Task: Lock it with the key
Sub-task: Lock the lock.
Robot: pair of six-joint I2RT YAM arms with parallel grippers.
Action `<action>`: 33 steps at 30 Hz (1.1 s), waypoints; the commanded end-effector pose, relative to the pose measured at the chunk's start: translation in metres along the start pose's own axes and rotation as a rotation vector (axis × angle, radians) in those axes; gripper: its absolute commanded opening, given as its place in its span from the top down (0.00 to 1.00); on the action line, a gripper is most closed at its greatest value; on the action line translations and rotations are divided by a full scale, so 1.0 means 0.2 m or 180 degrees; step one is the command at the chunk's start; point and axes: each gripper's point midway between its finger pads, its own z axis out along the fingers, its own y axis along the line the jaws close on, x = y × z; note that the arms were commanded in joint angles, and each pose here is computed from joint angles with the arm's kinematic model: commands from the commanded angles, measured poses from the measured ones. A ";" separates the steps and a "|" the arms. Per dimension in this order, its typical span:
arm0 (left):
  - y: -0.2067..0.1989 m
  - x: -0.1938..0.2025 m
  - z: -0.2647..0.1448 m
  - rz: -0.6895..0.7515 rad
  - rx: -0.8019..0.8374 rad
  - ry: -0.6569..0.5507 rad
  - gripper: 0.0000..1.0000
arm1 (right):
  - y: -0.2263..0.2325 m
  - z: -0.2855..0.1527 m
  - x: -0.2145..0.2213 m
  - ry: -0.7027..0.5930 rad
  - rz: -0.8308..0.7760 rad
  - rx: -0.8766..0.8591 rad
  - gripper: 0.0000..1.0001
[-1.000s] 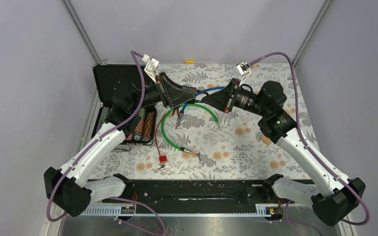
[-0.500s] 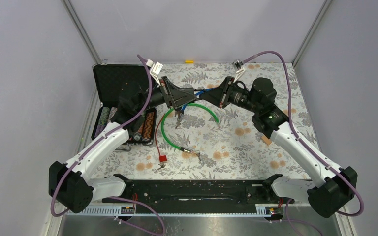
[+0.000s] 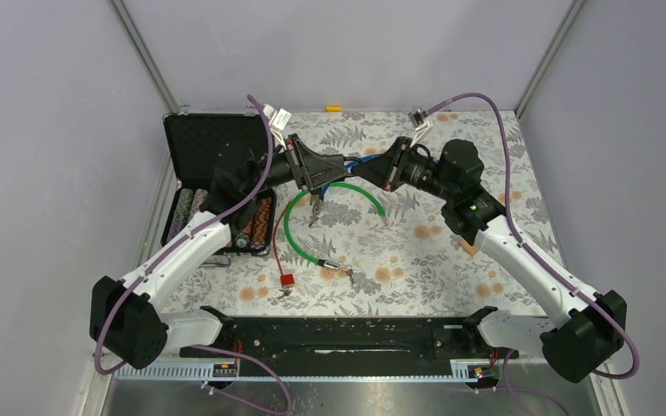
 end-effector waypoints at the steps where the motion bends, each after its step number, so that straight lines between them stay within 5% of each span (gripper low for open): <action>1: -0.15 0.36 0.13 -0.0382 0.0540 0.0788 1.00 | 0.71 -0.01 0.27 0.0650 -0.0341 -0.1808 1.00; 6: -0.15 0.33 0.14 -0.0335 0.0547 0.0776 1.00 | 0.70 0.01 0.31 0.0677 -0.0298 -0.1731 1.00; 17: -0.10 0.20 -0.07 0.0130 0.0156 0.0623 0.99 | 0.32 -0.15 0.06 0.0247 -0.0608 -0.0518 1.00; 20: -0.11 0.21 -0.09 0.0252 0.0159 0.0683 0.73 | 0.28 -0.19 0.01 0.0143 -0.0720 -0.0324 1.00; 24: -0.12 0.19 -0.11 0.0445 0.0185 0.0703 0.22 | 0.24 -0.22 -0.03 0.0107 -0.0776 -0.0168 1.00; 27: -0.10 0.17 -0.13 0.0701 0.0107 0.0757 0.08 | 0.24 -0.26 -0.01 0.0234 -0.0957 -0.0143 1.00; 33: -0.08 0.20 -0.13 0.1005 0.0254 0.0964 0.03 | 0.22 -0.39 0.13 0.0882 -0.1496 -0.0174 1.00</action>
